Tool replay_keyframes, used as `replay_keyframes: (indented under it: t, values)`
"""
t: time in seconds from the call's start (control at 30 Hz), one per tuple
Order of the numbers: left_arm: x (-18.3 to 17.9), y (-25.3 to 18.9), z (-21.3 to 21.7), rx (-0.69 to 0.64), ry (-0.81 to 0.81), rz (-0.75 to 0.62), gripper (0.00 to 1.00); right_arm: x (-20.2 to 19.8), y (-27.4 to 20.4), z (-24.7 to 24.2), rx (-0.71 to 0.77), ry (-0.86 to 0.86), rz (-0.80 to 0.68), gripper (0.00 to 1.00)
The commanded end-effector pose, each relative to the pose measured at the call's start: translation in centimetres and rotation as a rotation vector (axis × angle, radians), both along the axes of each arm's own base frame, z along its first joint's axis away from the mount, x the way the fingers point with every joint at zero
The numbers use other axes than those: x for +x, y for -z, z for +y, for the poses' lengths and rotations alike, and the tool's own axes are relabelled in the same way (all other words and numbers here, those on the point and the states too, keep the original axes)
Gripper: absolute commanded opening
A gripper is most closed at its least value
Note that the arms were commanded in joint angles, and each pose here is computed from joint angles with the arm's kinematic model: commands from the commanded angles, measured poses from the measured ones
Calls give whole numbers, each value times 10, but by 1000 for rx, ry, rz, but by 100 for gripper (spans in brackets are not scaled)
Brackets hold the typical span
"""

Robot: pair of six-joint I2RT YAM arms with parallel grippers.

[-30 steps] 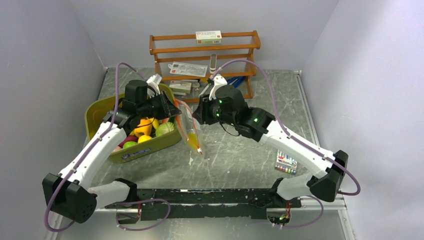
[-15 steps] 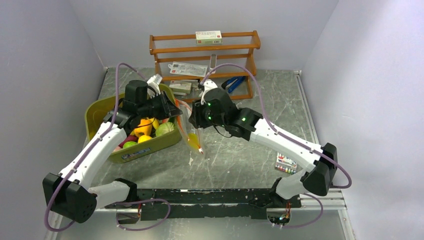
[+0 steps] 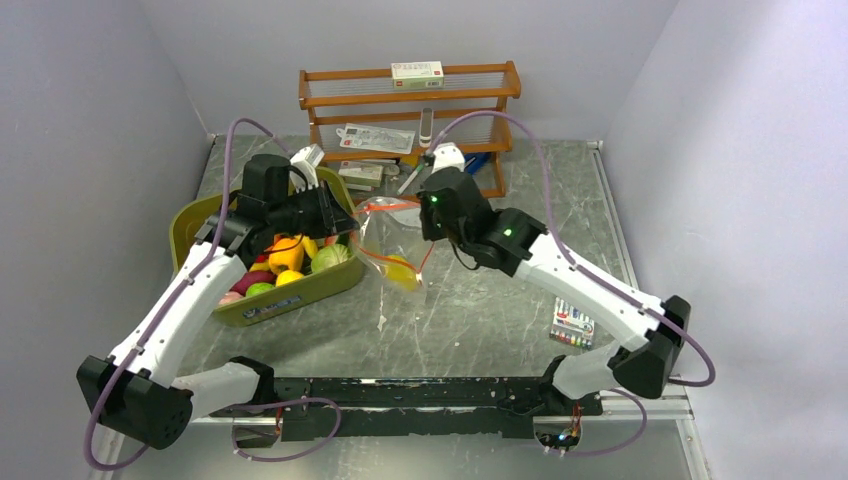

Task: Place the food in the zip-top bag and seal the zipper
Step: Open the zipper of the food storage bag.

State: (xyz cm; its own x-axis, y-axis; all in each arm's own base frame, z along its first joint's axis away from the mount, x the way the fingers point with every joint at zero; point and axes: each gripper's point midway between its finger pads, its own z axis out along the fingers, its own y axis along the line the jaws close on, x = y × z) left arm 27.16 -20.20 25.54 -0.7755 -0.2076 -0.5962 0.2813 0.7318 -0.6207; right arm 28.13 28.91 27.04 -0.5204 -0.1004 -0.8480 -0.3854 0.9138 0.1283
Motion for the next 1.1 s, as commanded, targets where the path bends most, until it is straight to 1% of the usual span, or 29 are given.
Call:
replay_keyframes:
  t: [0.0,0.07,0.17,0.2,0.23,0.3,0.37,0.43,0.57,0.6,0.63,0.77,0.87,0.93,1.0,1.07]
  values:
    - [-4,-2,7,48,0,-6,7,7,-27,-36,-26,82,-96,0]
    - [-7,-2,4,33,25,-1,7,5,-30,-38,-7,81,-99,0]
    - [-9,-4,0,18,46,-10,7,0,-35,-27,54,26,-106,0]
    - [-9,-6,-1,14,55,-17,8,-2,-35,-24,73,7,-111,0]
    - [-9,-9,-2,8,64,-30,12,-2,-37,-21,94,-6,-118,0]
    - [-9,-15,-2,0,71,-56,26,-3,-35,-16,115,-20,-116,0]
    - [-8,-24,0,-2,62,-96,45,-2,-31,-15,103,-17,-107,0]
    - [-5,-32,6,15,31,-138,59,-1,-26,-16,87,-10,-102,0]
    - [3,-39,24,81,-62,-188,76,0,-18,-19,69,-1,-102,0]
    - [5,-40,28,98,-81,-194,96,-1,-17,-21,65,2,-103,0]
    - [8,-41,33,121,-109,-200,99,0,-16,-23,58,7,-105,0]
    - [13,-44,49,181,-185,-216,99,2,-17,-35,13,47,-118,0]
    - [16,-38,66,252,-248,-214,99,2,-23,-42,-5,64,-123,0]
    - [19,-30,85,324,-339,-179,99,0,-23,-42,-4,56,-120,0]
    - [20,-22,109,398,-468,-120,99,-3,-19,-38,4,33,-107,0]
    - [24,-15,124,437,-534,-102,99,-7,-15,-33,18,-1,-99,0]
